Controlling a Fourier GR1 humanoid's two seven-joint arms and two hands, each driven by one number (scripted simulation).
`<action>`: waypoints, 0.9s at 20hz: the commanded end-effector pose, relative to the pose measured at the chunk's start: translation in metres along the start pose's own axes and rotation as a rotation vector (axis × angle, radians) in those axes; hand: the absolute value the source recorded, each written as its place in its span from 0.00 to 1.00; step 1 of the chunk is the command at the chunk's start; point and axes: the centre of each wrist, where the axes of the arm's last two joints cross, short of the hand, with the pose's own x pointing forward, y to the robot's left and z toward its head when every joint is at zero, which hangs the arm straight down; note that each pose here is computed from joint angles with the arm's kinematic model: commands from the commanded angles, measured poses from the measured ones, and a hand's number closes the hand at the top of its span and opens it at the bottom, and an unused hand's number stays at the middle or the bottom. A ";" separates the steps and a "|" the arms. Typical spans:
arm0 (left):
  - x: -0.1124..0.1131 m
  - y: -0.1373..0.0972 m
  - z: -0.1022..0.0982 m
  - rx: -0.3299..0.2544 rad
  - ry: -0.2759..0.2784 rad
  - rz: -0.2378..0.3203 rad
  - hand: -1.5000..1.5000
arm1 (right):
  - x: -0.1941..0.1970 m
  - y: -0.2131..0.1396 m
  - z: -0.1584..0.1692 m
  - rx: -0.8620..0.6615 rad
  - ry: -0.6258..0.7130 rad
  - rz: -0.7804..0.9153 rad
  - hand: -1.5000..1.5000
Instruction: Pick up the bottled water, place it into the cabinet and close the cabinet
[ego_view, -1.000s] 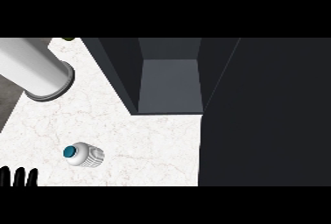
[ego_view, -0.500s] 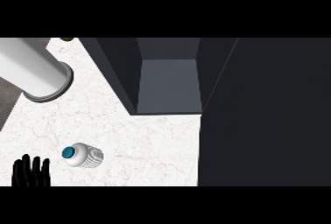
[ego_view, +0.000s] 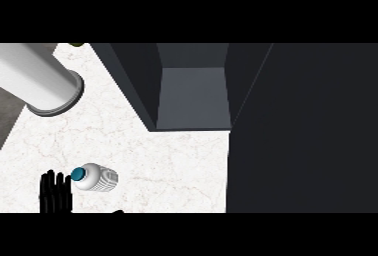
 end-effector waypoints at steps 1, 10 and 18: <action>-0.026 0.004 -0.026 0.018 0.014 -0.001 0.00 | 0.043 0.007 -0.002 -0.004 -0.068 -0.001 0.00; -0.067 0.004 -0.031 0.040 0.010 0.016 0.00 | 0.037 0.006 0.005 -0.012 -0.061 -0.007 0.00; -0.089 0.018 -0.034 0.064 0.003 0.020 0.00 | 0.042 0.001 0.013 0.004 -0.070 0.015 0.00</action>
